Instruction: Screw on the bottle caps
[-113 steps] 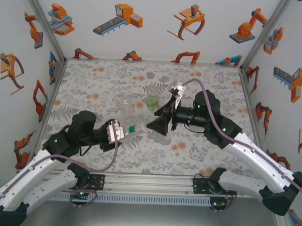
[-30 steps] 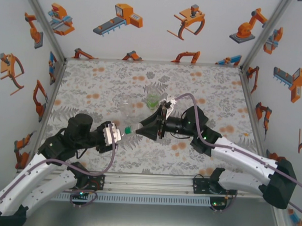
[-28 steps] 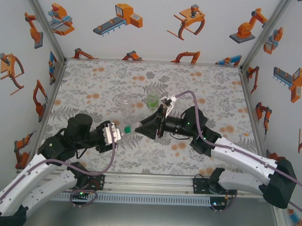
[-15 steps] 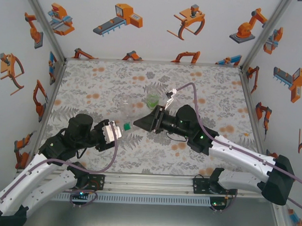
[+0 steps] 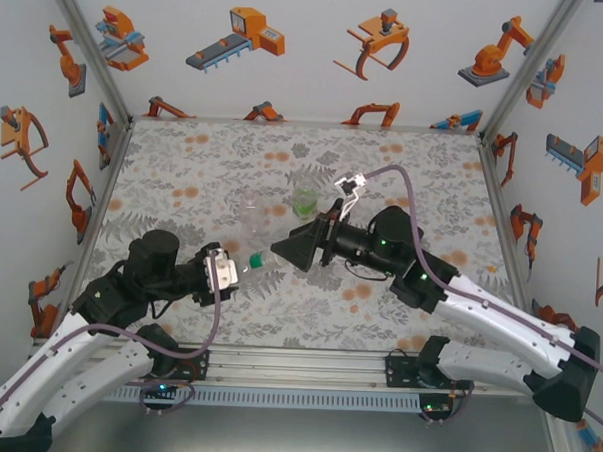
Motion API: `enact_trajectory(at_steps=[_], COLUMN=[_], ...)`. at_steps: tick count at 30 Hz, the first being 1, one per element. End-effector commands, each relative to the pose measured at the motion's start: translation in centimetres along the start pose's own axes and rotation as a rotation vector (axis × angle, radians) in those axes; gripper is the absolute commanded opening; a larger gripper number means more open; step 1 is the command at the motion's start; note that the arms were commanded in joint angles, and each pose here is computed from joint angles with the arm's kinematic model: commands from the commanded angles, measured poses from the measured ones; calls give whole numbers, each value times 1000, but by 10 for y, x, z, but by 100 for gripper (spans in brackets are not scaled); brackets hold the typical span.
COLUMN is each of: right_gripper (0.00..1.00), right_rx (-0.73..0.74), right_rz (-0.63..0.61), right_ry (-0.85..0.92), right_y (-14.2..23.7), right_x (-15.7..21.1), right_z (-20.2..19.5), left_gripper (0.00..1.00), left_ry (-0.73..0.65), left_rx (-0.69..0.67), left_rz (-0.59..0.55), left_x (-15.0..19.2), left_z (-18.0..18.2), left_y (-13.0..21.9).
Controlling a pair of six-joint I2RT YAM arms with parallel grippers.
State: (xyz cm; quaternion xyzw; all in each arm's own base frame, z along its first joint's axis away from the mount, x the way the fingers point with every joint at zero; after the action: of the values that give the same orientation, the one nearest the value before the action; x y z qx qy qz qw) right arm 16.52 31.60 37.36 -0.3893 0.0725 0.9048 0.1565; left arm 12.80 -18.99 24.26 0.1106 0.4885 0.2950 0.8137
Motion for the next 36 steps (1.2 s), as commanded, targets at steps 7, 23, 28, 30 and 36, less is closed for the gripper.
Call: enact_trajectory(at_steps=[7,23,28,30,36], right_gripper=[72,67,62,59,52], right_rx=[-197,-441,-420,-416,-385], right_rz=[198,361,368,365,354], right_ry=[632,923,923,925,927], right_y=[30,10,4,5,4], right_x=[19,47,50,50,48], right_z=[47,59,54,55,51], left_gripper=[0,0,0,0,0], left_ry=[-43,-30,-33,-35,-37], left_rx=[37,84,81,76,74], left_rz=[-77,-52,-54,-52,-54], left_x=[-14,-9,-9,-9,-9], left_z=[-6,-11,-11,-10,-11], left_y=[2,-5,-4,-4,-3])
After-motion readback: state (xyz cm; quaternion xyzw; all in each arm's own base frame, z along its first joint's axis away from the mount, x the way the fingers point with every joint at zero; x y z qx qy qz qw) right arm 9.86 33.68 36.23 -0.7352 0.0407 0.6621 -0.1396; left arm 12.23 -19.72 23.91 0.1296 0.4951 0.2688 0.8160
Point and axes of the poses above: each hand's point on the last joint's axis, 136 mm out from that joint toward the fingers, its own y axis back along the fingers, its own z axis along the line the jaws close on, x = y × z, the point moved 1 cm from there along y, back along the fingers, and after that the axes turned 10 degrees about -y, right-handed, at the moved point
